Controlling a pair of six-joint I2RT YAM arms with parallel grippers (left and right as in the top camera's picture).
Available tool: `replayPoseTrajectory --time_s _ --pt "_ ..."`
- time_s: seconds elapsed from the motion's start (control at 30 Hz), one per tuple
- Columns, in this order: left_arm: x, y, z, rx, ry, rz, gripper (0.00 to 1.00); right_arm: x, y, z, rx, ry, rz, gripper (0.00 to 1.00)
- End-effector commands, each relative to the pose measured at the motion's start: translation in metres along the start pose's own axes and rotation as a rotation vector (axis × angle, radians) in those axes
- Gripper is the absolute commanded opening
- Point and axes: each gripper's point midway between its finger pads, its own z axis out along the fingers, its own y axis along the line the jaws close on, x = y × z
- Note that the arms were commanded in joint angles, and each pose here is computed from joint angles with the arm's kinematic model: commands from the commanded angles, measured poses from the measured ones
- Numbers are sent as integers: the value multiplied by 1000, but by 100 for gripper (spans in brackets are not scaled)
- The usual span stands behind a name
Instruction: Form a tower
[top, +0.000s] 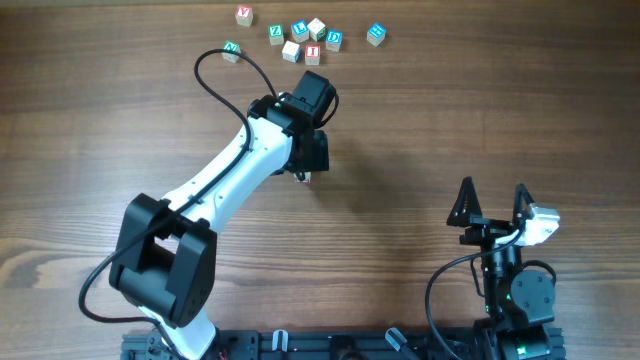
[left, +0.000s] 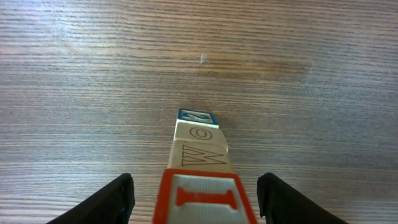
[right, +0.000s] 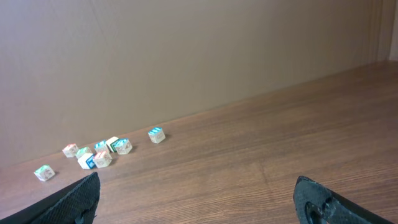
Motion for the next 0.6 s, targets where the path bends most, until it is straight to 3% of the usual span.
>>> replayPoseTrajectory --time_s 0.0,0.17,0.23,0.37,0.47,0.57 --pt "-4 6 -12 -19 -48 25 66 -3 -2 0 11 -13 -15 100" --pt "-7 5 -16 -9 -63 24 68 -3 -2 0 12 -13 -15 100" --pt "-6 5 -16 -10 -62 24 60 -3 -2 0 11 -13 -15 100" --pt "-6 4 -16 -9 -62 26 54 -3 -2 0 12 -13 -15 100" --pt "-5 2 -16 -7 -62 33 38 -3 -2 0 11 -13 -15 100" --pt "-4 1 -16 -7 -62 35 34 -3 -2 0 11 -13 -15 100"
